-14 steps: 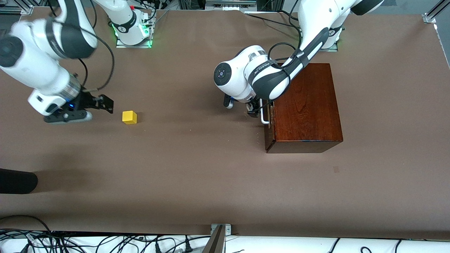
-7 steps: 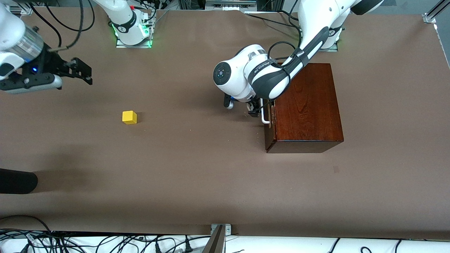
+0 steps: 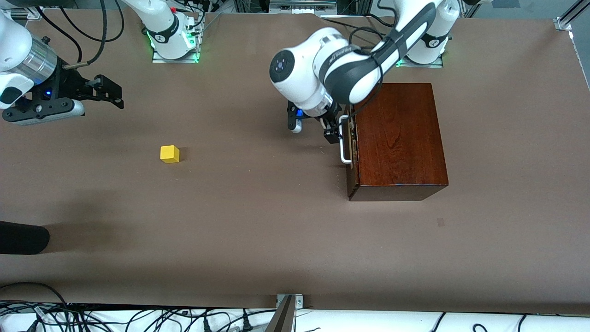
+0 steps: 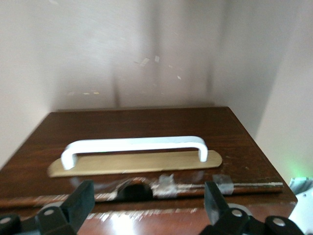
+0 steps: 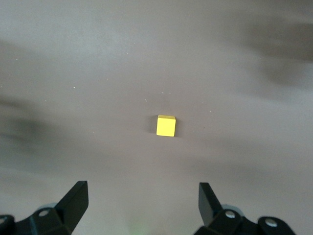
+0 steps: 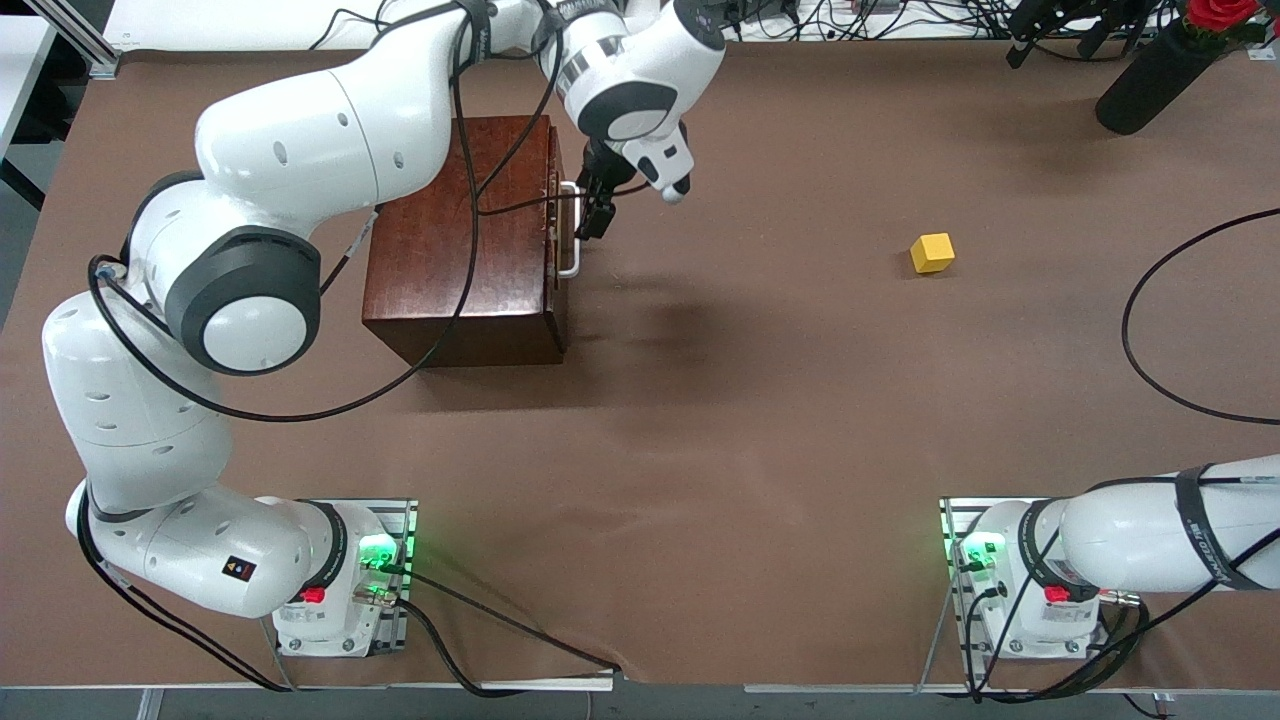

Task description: Open drawer, take yellow block, close drawer

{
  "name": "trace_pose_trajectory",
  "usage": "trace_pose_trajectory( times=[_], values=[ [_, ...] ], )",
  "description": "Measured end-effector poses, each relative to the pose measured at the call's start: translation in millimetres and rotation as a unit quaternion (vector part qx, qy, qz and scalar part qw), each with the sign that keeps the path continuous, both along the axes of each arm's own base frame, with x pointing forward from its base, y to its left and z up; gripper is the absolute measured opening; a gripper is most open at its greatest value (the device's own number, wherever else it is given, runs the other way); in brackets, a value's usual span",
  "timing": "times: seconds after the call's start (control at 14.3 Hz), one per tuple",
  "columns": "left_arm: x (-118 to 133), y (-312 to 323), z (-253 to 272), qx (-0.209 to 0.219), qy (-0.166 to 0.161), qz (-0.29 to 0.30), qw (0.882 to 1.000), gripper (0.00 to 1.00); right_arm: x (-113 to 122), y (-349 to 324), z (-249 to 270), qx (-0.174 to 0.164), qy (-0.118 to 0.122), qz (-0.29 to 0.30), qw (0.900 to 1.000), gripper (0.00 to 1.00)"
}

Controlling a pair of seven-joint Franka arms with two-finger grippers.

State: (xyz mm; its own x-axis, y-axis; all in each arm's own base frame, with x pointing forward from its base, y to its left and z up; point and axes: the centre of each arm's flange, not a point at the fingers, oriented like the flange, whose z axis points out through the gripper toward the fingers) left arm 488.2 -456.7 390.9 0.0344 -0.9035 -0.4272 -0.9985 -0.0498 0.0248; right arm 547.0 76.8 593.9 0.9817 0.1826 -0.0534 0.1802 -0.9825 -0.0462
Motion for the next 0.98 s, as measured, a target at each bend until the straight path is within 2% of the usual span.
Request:
trace_pose_trajectory(
  times=[0.14, 0.35, 0.49, 0.63, 0.7, 0.84, 0.98],
  values=[
    [18.3, 6.0, 42.8, -0.026, -0.031, 0.022, 0.999, 1.00, 0.4, -0.9, 0.4, 0.000, -0.001, -0.001, 1.000, 1.00],
    [32.5, 46.0, 106.7, 0.002, -0.044, 0.081, 0.996, 1.00, 1.1, -2.9, 2.7, -0.003, -0.004, -0.002, 1.000, 1.00],
    [49.2, 87.2, 147.1, 0.010, -0.059, 0.135, 0.989, 1.00, 2.0, -7.5, 5.5, -0.018, -0.009, -0.003, 1.000, 1.00],
    [68.8, 141.0, 184.2, 0.009, -0.090, 0.196, 0.976, 1.00, 2.9, -10.6, 7.6, -0.025, -0.012, -0.010, 1.000, 1.00],
    [75.1, 167.2, 198.2, 0.004, -0.101, 0.231, 0.968, 1.00, 3.2, -11.4, 8.1, -0.030, -0.013, -0.011, 0.999, 1.00],
    [82.1, 211.5, 217.5, -0.024, -0.126, 0.313, 0.941, 1.00, 3.5, -11.9, 8.4, -0.034, -0.014, -0.012, 0.999, 1.00],
    [83.8, 254.1, 230.5, -0.081, -0.145, 0.401, 0.901, 1.00, 3.7, -11.3, 8.9, -0.034, -0.015, -0.012, 0.999, 1.00]
  ],
)
